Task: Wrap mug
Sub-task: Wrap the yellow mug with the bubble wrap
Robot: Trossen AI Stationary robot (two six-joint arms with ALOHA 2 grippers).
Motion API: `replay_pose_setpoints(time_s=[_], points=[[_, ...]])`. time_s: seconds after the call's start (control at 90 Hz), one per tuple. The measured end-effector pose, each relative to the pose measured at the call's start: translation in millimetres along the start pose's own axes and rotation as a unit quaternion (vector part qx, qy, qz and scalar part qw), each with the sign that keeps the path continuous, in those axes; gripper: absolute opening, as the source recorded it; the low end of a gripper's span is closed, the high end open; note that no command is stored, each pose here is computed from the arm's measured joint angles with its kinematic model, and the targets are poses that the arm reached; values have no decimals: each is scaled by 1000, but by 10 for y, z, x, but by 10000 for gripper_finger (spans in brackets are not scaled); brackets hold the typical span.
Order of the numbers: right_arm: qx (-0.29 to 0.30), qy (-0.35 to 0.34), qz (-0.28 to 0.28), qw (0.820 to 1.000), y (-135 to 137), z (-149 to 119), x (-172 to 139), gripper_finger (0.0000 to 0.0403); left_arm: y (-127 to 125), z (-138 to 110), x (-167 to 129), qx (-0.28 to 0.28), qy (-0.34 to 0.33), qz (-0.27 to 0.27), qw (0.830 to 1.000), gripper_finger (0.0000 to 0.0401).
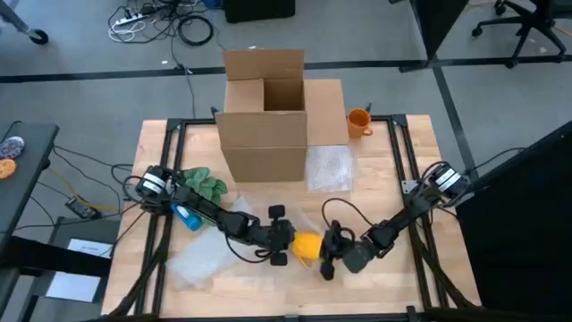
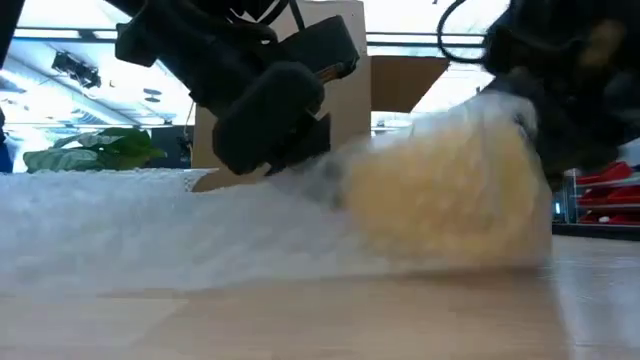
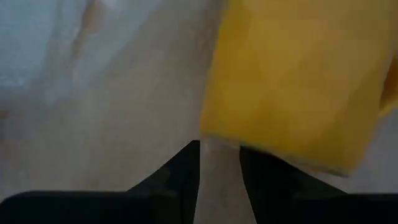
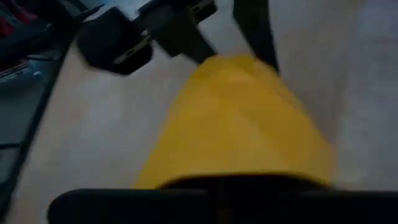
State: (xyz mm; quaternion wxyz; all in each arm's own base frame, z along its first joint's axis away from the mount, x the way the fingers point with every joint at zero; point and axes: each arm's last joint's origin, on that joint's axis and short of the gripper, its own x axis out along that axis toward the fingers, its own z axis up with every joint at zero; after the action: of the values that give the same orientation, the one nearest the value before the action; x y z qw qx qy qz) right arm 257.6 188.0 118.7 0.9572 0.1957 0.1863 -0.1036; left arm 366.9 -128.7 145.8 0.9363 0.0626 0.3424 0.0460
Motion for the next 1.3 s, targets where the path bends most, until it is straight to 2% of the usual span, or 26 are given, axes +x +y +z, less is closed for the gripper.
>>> replay_pose_setpoints(time_s=[0.289, 0.422, 0.633, 0.733, 0.856, 0.978, 1.156, 1.3], points=[[18, 77, -2, 997, 89, -66, -486, 0, 1, 2, 0, -2, -1, 1, 1000, 99], [12, 64, -23, 998, 88, -110, -615, 0, 0, 6, 0, -4, -3, 1, 1000, 99], [-5, 57, -56, 997, -7, -234, -375, 0, -47, -18, -19, -7, 5, -8, 1000, 99], [-22, 28, -58, 998, -26, -258, -198, 0, -55, -14, -24, -6, 1, -5, 1000, 99], [-47, -19, -53, 997, -54, -185, 34, 0, -43, -7, -4, -7, -5, 1, 1000, 99], [-80, -24, -44, 996, -130, -111, 207, 0, -47, -21, 29, 10, -8, 5, 1000, 99], [-110, -24, -44, 993, -125, -52, 190, 0, -27, -34, 45, 43, -5, 22, 999, 99], [-115, -16, -32, 993, -42, -65, 56, 0, -26, -36, 46, 44, -4, 25, 999, 99]])
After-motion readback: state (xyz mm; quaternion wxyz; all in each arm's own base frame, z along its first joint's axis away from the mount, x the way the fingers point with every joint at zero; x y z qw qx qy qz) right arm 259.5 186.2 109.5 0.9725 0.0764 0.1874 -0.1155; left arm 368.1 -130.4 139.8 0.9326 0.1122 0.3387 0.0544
